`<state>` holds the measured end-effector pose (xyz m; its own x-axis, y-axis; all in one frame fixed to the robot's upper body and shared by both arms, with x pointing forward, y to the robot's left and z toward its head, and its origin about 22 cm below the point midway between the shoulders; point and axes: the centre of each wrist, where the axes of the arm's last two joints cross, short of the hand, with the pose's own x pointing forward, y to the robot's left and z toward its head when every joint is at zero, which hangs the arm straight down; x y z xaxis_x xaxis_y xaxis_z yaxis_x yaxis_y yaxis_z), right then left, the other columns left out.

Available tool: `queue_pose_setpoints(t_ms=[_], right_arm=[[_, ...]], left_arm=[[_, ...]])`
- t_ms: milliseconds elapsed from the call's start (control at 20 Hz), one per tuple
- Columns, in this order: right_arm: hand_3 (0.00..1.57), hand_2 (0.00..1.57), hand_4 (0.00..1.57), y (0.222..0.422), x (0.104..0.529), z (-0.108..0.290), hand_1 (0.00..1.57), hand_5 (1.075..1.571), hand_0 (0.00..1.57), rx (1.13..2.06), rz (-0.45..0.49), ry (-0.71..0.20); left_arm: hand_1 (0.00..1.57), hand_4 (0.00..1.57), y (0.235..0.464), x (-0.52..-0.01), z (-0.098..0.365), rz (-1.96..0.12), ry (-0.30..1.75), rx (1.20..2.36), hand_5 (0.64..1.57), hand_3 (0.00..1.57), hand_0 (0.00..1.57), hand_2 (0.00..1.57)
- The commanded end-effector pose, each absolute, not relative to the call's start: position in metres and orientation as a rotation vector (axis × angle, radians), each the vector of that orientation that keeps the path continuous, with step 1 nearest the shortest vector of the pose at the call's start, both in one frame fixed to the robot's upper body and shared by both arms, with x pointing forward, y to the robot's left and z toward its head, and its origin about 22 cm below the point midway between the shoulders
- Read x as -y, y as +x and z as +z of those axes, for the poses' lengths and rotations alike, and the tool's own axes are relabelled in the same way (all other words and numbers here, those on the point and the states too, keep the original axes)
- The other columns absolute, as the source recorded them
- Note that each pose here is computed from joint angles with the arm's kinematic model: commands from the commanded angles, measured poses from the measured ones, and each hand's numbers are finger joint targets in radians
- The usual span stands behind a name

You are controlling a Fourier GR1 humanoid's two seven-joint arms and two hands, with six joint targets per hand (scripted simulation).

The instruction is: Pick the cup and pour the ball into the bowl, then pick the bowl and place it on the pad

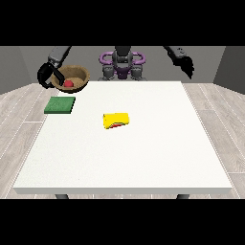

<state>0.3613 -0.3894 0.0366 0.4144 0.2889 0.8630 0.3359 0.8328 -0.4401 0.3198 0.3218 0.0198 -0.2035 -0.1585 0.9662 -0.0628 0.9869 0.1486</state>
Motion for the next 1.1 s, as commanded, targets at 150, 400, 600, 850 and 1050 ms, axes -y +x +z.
queue_pose_setpoints(t_ms=[150, 400, 600, 850, 1050], right_arm=[[0.00, 1.57, 0.86, 0.335, 0.443, 0.045, 1.57, 1.570, 1.57, 1.287, -0.112, -0.661], [0.00, 1.57, 0.79, 0.338, 0.437, 0.048, 1.57, 1.566, 1.57, 1.319, -0.133, -0.660], [0.00, 1.57, 0.75, 0.333, 0.460, 0.054, 1.57, 1.566, 1.57, 1.347, -0.178, -0.689], [1.30, 1.41, 0.00, 0.330, 0.473, 0.062, 1.22, 1.553, 1.22, 1.258, -0.286, -0.809], [0.92, 0.56, 0.00, 0.343, 0.473, 0.077, 0.42, 1.518, 0.42, 1.285, -0.298, -0.730]], left_arm=[[0.00, 1.30, 0.310, -0.441, 0.103, -0.002, 0.234, 1.970, 1.571, 0.00, 0.00, 0.00], [0.00, 1.25, 0.282, -0.496, 0.101, 0.046, 0.273, 1.980, 1.569, 0.00, 0.00, 0.00], [0.00, 1.19, 0.292, -0.490, 0.119, 0.049, 0.249, 2.013, 1.557, 0.00, 0.00, 0.00], [0.00, 1.19, 0.288, -0.496, 0.124, 0.022, 0.242, 2.031, 1.558, 0.00, 0.00, 0.00], [0.00, 1.17, 0.294, -0.487, 0.120, 0.019, 0.230, 2.058, 1.549, 0.00, 0.00, 0.00]])
